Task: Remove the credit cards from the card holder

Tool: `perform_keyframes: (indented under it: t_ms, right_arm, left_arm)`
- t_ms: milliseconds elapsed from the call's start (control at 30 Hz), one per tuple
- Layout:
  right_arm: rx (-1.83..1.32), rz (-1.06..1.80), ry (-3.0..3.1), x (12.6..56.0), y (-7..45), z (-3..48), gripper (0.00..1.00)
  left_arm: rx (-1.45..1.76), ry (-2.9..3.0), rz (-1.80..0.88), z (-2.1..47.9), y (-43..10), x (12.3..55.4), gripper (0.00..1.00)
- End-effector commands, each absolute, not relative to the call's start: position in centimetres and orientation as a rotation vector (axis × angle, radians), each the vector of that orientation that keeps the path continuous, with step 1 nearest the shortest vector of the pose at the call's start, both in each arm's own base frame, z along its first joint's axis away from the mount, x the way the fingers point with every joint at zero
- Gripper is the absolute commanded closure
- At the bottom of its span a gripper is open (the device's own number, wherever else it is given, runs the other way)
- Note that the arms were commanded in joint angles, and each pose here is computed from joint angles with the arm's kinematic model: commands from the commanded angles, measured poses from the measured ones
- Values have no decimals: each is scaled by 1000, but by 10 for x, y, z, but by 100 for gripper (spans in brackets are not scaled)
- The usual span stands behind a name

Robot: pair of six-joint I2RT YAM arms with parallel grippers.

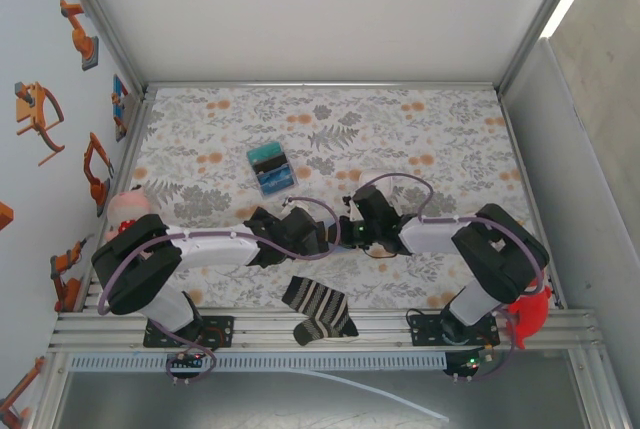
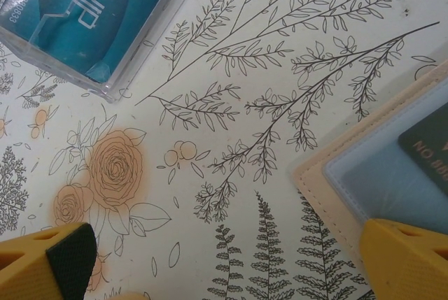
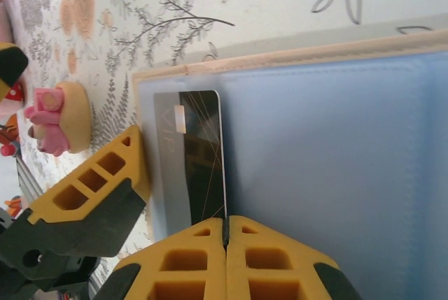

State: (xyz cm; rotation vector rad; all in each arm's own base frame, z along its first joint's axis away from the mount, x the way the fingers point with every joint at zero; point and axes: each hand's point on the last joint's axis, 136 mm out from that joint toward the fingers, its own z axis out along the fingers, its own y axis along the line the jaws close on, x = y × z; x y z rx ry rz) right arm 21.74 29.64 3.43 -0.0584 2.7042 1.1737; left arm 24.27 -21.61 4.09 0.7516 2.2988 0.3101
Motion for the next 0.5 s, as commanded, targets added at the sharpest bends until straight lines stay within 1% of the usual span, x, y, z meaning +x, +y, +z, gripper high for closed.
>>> perform_keyframes:
  t_ms: [0,233,467]
  right_arm:
    - [-79,1077,2695,225,286,41,100]
    - [-88,1081,2695,225,287,45,100]
    - [-88,1097,2689,227,289,48,100]
  left_arm:
    - [779,2309,365,39,-211,241,3]
    - [774,2275,309,57,-222,245,3]
    - [756,2218,162,87,-248,250,3]
